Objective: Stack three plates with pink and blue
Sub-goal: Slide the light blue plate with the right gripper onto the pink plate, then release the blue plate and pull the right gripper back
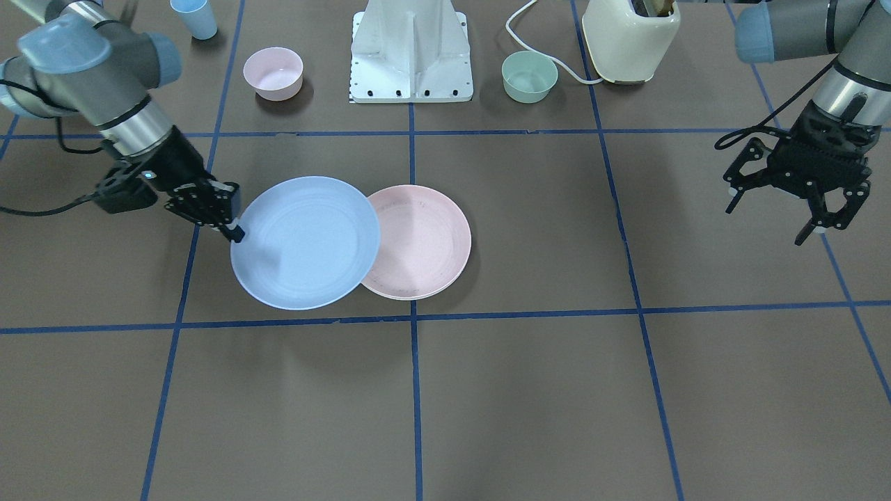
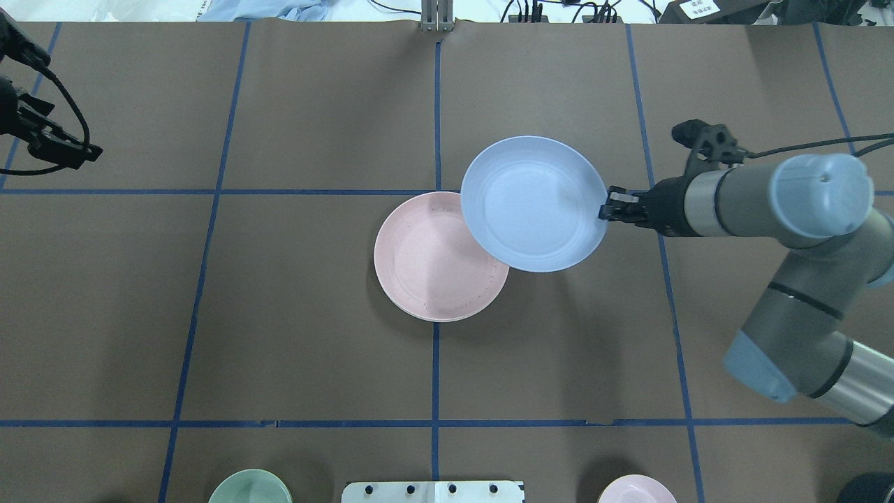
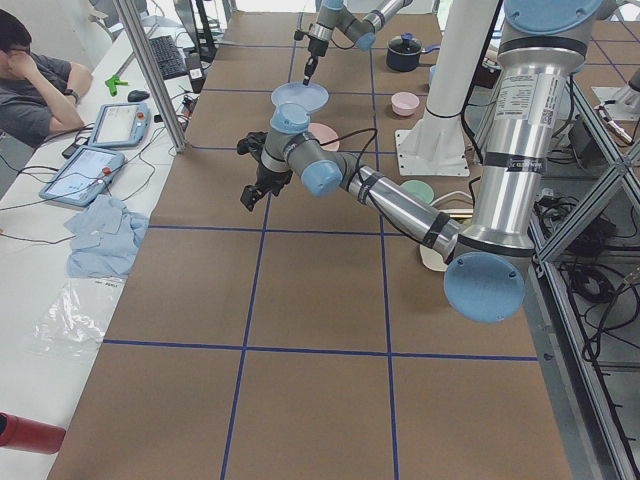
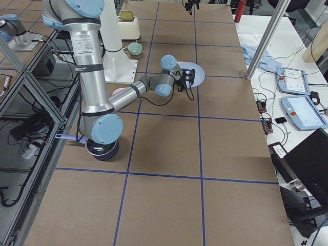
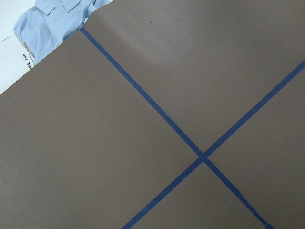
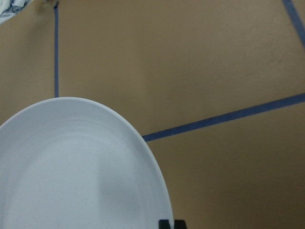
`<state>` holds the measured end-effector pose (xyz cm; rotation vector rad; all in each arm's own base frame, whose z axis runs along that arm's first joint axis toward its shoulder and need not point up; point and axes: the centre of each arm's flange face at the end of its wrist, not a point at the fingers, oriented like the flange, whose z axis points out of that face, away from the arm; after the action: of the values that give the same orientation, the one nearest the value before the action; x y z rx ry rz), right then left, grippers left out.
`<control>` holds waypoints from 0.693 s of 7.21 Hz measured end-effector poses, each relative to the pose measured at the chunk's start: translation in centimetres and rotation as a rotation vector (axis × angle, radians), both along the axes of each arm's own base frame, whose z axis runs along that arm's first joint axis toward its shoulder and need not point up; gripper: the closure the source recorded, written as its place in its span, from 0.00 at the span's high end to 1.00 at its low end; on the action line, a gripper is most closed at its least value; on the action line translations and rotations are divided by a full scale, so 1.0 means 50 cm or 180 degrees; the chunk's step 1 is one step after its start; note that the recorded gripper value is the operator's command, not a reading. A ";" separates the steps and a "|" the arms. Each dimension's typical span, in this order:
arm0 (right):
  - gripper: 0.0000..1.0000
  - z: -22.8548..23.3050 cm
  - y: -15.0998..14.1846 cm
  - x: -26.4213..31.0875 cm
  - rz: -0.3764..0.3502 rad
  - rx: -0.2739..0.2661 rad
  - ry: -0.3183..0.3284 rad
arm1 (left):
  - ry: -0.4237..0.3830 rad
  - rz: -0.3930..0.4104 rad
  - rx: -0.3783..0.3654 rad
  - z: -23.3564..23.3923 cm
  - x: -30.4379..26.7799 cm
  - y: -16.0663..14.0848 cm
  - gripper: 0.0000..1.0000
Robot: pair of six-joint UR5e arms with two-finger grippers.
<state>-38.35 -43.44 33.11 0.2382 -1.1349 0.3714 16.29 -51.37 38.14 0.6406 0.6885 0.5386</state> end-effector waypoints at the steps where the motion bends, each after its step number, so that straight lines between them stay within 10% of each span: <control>1: 0.00 -0.070 0.024 -0.083 0.0059 -0.0097 0.0097 | 0.0000 0.0001 -0.0001 0.000 0.000 0.000 1.00; 3: 0.00 -0.134 0.071 -0.186 0.0099 -0.0194 0.0277 | 0.0000 0.0006 -0.0011 0.003 0.001 -0.001 1.00; 5: 1.00 -0.130 0.080 -0.222 0.0101 -0.0224 0.0369 | -0.0005 0.0010 -0.0025 0.007 0.003 -0.002 1.00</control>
<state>-49.44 -39.45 26.60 0.2136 -1.0033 0.4198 16.43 -51.48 38.50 0.6317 0.6898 0.5390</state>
